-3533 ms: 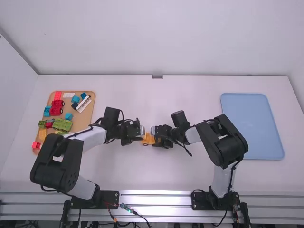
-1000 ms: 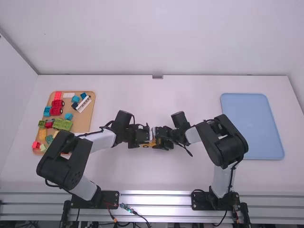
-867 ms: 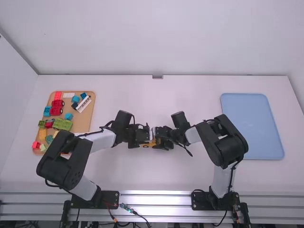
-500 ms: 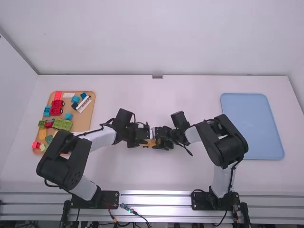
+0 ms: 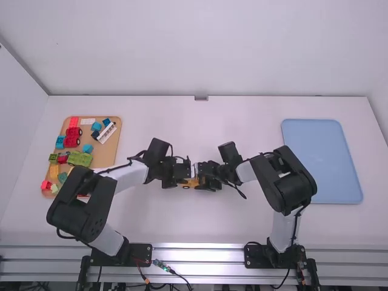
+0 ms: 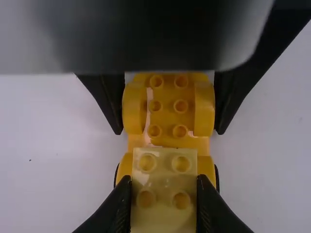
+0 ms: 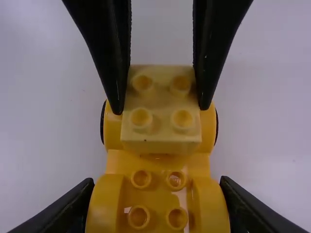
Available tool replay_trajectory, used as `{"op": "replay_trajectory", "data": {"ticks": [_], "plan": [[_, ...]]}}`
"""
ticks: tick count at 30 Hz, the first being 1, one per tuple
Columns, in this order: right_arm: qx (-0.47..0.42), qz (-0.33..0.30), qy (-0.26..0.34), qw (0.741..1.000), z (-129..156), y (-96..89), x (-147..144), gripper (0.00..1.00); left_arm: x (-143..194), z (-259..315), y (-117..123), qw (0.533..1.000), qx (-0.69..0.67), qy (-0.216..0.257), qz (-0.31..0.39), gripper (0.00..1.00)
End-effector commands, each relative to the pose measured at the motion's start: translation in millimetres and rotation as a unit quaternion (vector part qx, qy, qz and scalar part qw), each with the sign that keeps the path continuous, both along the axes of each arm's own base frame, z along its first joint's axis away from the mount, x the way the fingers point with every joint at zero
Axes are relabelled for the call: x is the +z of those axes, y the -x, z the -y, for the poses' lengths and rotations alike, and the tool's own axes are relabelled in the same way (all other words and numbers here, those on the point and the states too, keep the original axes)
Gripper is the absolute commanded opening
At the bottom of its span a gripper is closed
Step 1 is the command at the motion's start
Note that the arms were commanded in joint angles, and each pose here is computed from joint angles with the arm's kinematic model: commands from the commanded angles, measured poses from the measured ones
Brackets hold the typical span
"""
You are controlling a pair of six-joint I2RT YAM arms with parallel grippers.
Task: Assemble lego blocks to make yellow taxi
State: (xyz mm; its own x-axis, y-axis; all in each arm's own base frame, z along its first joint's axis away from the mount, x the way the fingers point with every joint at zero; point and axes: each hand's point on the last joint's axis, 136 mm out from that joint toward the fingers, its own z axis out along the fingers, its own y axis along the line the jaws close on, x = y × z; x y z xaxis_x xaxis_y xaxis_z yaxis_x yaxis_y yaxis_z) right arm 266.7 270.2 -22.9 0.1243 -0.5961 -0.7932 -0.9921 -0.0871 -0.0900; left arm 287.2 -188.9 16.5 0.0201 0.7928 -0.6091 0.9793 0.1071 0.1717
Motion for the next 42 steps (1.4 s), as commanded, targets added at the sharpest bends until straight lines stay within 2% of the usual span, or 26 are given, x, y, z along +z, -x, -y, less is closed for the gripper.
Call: {"op": "replay_trajectory", "data": {"ticks": [1, 10, 17, 22, 25, 33, 34, 37, 42], "plan": [[-0.012, -0.005, 0.016, 1.000, 4.0, -2.3, -9.1, 0.63, -7.3, -2.6, 6.2, 1.000, 0.003, 0.002, -0.013, 0.02], [-0.012, -0.005, 0.015, 1.000, 3.7, -2.1, -8.7, 0.63, -9.0, -2.6, 7.7, 1.000, 0.002, 0.004, -0.012, 0.03], [-0.012, -0.004, 0.016, 1.000, 3.9, -2.3, -9.0, 0.63, -9.6, -3.3, 8.2, 1.000, 0.003, 0.001, -0.013, 0.21], [-0.014, -0.006, 0.016, 1.000, 3.8, -2.7, -8.8, 0.63, -9.6, -3.4, 8.2, 1.000, 0.003, 0.001, -0.014, 0.25], [-0.015, -0.008, 0.015, 1.000, 3.6, -2.5, -8.7, 0.63, -9.6, -3.5, 8.0, 1.000, 0.003, 0.001, -0.013, 0.36], [-0.015, -0.008, 0.016, 1.000, 3.6, -2.4, -8.8, 0.64, -9.8, -3.7, 7.7, 1.000, 0.004, 0.000, -0.013, 0.50], [-0.015, -0.008, 0.016, 1.000, 3.6, -2.6, -8.7, 0.64, -9.8, -3.7, 7.9, 1.000, 0.004, 0.000, -0.013, 0.54], [-0.015, -0.008, 0.016, 1.000, 3.8, -2.6, -8.8, 0.64, -9.8, -3.8, 7.5, 1.000, 0.004, 0.000, -0.012, 0.99], [-0.015, -0.008, 0.016, 1.000, 3.8, -2.5, -8.9, 0.64, -5.4, -3.4, -0.1, 1.000, 0.016, 0.000, -0.009, 0.99]]}}
